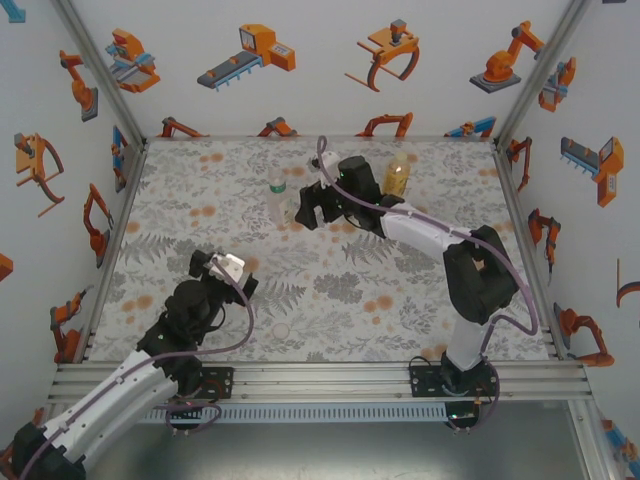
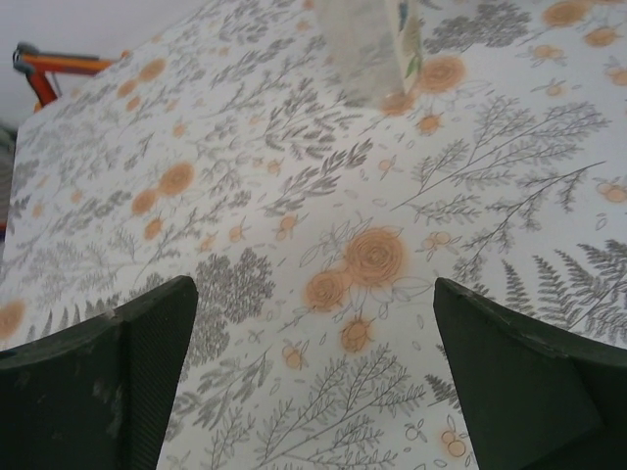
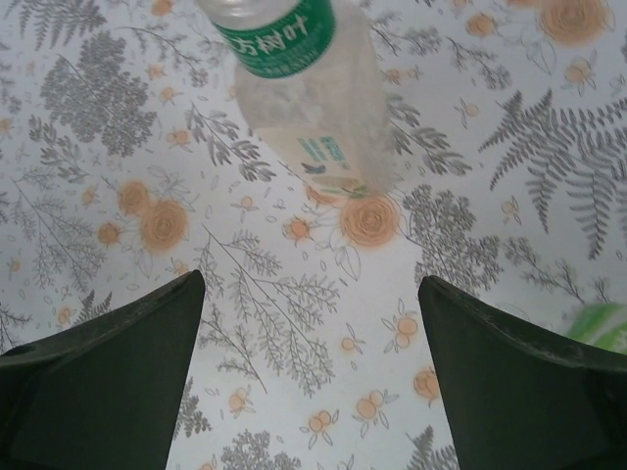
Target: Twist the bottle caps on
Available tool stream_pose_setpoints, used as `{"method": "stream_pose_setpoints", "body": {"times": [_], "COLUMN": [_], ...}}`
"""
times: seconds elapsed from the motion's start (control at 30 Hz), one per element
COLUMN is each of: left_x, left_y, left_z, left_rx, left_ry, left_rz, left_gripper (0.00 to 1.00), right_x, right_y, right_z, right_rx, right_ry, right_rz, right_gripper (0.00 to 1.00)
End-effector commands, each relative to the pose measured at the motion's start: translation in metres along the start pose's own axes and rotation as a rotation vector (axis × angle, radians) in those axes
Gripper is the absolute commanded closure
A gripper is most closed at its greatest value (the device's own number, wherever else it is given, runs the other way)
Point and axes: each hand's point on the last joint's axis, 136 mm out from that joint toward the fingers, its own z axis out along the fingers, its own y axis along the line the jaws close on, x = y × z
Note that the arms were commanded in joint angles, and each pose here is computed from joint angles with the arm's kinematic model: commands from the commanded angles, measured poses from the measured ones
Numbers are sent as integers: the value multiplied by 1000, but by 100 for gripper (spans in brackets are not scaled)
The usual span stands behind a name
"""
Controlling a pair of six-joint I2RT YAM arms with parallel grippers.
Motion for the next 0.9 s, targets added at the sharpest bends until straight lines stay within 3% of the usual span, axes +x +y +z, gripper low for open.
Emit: {"method": "stream_pose_setpoints", "body": {"times": [0.0, 0.17, 0.33, 0.87], "left_x": [17, 22, 21, 20], "left_y": [13, 31, 21, 27], "left_z": [-6, -24, -23, -29], "left_rx": [-60, -153, -86, -107], "left_ry": [36, -7, 4, 0], "left_rz": [-68, -146, -133, -152], "left_gripper": [1, 3, 3, 3], "right_x": [-29, -27, -24, -17], "right_y": [20, 22, 23, 7], "right_z": [1, 11, 23, 65], "right_rx": [-75, -82, -88, -8], "right_ry": [-158, -209, -256, -319], "right_rz": [-130, -157, -175, -154], "right_gripper": [20, 20, 20, 19]}}
